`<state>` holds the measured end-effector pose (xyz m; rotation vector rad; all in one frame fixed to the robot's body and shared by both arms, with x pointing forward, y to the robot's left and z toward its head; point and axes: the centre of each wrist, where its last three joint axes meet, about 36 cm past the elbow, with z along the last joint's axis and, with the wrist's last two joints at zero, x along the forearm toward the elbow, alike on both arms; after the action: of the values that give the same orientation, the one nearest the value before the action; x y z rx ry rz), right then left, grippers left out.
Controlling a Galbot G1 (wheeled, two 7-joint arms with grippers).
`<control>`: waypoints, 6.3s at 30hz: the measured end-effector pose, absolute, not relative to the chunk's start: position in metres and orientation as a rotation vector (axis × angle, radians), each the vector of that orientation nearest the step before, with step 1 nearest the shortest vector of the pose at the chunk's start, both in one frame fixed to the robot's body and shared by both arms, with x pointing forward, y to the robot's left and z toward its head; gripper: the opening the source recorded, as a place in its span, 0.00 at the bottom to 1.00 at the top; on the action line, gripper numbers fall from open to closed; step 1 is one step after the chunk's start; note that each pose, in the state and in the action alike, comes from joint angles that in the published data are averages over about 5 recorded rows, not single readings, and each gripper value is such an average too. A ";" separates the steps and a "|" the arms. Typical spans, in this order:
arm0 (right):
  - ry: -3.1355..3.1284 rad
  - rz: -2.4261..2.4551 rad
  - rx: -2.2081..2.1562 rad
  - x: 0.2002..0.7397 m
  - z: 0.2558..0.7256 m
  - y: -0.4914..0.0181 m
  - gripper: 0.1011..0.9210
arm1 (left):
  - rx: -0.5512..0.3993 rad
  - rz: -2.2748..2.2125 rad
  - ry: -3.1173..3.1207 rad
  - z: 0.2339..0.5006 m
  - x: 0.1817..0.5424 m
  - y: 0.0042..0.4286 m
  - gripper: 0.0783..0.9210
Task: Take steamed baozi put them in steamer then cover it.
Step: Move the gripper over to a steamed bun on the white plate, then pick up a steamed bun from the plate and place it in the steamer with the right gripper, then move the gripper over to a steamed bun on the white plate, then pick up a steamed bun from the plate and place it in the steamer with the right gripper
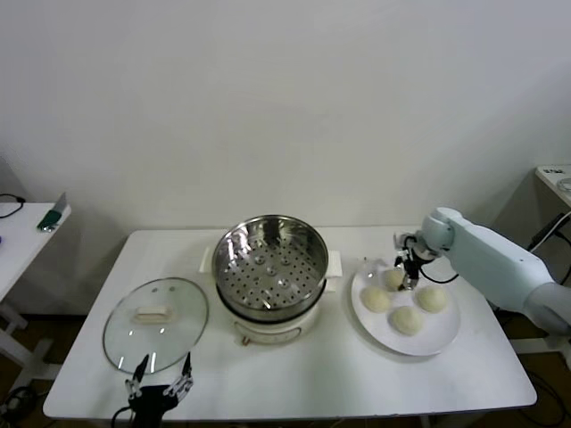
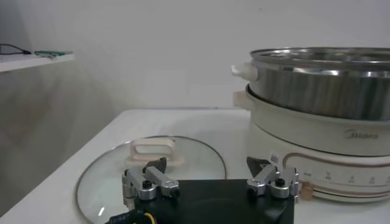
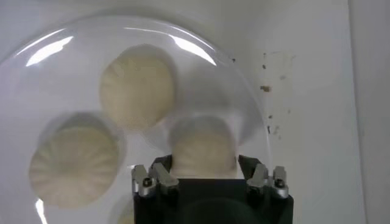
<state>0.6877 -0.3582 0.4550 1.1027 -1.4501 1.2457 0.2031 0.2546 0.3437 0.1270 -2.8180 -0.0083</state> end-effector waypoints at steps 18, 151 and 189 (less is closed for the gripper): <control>-1.425 1.573 1.351 0.720 0.620 -0.305 0.67 | 0.124 -0.018 -2.830 0.349 0.204 0.254 0.88; -1.447 1.205 1.153 0.635 0.469 -0.295 0.59 | 0.118 -0.016 -2.865 0.356 0.207 0.247 0.88; -1.555 1.544 1.379 0.596 0.688 -0.018 0.58 | 0.107 -0.032 -2.875 0.367 0.206 0.246 0.88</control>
<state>0.5959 -0.0177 0.6875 1.3791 -1.5548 1.5437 0.2059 0.2459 0.3674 0.1067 -2.8751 -0.0322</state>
